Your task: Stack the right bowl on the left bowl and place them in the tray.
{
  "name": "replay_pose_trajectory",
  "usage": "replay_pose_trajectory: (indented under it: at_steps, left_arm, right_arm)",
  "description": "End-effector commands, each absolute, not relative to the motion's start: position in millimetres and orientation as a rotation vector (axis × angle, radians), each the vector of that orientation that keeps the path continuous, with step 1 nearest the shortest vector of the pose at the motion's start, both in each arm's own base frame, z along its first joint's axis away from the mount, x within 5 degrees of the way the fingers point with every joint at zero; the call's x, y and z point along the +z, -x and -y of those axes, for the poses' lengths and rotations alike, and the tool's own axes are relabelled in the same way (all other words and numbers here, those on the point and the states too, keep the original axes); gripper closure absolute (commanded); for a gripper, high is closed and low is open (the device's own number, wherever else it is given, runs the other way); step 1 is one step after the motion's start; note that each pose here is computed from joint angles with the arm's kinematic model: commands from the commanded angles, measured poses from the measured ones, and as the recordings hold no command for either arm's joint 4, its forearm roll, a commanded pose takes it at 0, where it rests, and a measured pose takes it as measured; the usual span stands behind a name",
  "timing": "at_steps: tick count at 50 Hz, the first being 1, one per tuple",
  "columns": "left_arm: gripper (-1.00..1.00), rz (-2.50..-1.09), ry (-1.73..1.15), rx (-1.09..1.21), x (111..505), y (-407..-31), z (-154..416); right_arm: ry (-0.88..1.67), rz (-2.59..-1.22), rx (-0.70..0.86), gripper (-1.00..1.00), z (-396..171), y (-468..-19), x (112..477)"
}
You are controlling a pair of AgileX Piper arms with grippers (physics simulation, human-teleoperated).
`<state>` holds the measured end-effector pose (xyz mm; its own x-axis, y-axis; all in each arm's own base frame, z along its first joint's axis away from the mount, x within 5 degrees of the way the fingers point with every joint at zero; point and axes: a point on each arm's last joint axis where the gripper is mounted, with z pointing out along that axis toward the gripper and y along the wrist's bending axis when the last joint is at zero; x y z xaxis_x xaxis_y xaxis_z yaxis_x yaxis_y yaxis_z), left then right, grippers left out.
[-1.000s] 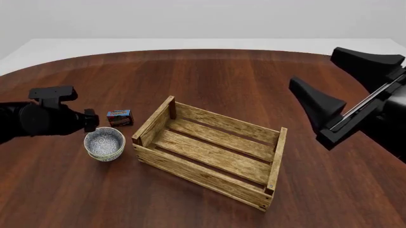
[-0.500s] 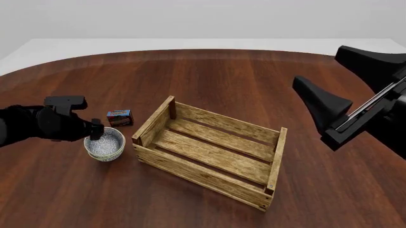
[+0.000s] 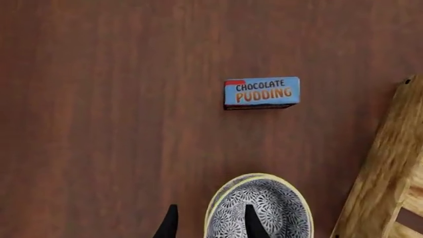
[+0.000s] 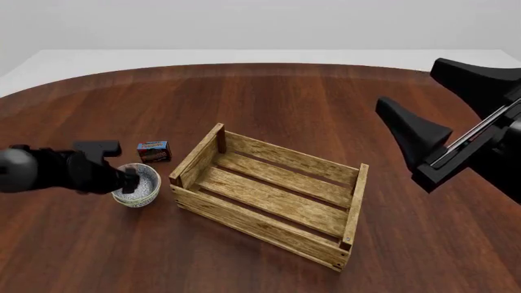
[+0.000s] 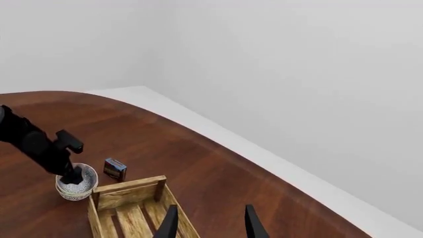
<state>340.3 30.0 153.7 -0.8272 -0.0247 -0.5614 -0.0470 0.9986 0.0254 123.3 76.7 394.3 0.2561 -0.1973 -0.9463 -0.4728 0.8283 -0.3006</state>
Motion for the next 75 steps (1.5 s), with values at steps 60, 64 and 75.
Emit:
replay_pose_trajectory:
  at_steps: [60,64,75]
  left_arm:
    - [1.00,-2.468,0.089,-0.039,202,-303,3]
    - [1.00,-2.446,0.092,-0.036,214,-299,1]
    - [1.00,-2.413,0.107,-0.034,233,-293,-2]
  right_arm:
    - [0.611,-1.319,0.204,-1.00,-77,-123,394]
    - [0.612,-1.320,0.202,-1.00,-77,-123,394]
    - [0.609,-1.317,0.203,-1.00,-76,-121,395]
